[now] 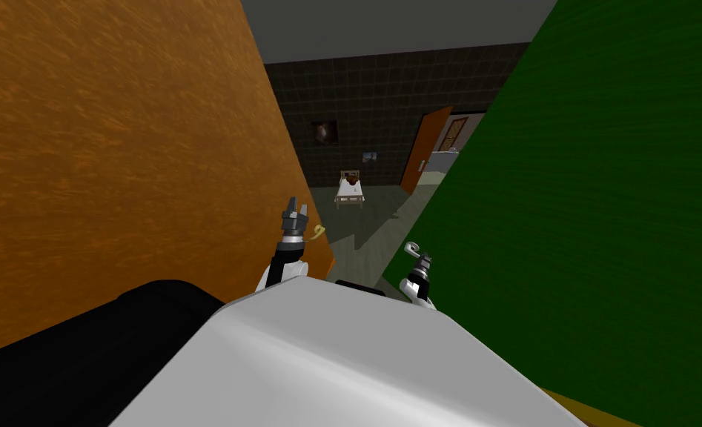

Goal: Push the door open

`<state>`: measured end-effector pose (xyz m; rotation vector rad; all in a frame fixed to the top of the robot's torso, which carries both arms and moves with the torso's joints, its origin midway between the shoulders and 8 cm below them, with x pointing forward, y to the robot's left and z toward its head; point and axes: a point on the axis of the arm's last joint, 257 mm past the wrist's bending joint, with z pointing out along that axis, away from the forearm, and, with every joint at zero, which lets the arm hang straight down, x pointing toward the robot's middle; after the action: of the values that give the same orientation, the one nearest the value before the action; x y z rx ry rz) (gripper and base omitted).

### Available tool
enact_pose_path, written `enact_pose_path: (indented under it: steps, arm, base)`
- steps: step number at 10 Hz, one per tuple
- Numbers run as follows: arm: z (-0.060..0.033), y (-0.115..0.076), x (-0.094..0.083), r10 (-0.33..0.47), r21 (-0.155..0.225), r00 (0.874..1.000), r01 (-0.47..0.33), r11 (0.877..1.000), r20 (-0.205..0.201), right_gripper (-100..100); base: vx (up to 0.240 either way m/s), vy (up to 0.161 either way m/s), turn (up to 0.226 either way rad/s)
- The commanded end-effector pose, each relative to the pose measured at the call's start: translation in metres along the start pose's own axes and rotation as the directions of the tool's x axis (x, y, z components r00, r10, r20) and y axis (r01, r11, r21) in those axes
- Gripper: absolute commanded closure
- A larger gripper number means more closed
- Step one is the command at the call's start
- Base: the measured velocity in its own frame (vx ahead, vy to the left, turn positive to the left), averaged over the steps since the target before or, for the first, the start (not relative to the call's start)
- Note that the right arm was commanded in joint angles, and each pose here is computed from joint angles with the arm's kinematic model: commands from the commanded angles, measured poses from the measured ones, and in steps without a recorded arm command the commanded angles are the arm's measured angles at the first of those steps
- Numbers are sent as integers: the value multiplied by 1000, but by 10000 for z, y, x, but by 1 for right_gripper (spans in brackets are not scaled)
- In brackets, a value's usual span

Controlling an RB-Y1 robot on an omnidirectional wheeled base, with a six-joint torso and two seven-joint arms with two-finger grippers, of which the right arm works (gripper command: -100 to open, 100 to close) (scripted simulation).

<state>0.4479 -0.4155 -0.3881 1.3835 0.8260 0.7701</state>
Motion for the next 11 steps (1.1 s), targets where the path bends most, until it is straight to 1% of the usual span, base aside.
enact_pose_path:
  steps: [1,3,4,6,7,11]
  arm:
    - [122,126,-236,-10,-32,999,11,999,47,100]
    - [122,126,-236,-10,-32,999,11,999,47,100]
    - [120,124,-333,-7,-31,997,9,999,80,100]
    - [116,121,-352,-6,-30,996,8,1000,87,100]
    - [98,106,-422,0,-26,993,3,1000,117,100]
    - [31,49,-495,17,-13,986,-15,1000,167,100]
  base:
    - [191,-21,-80]
    - [116,-17,-16]
    - [146,-19,-105]
    - [172,4,-52]
    - [175,-26,-76]
    - [205,7,-79]
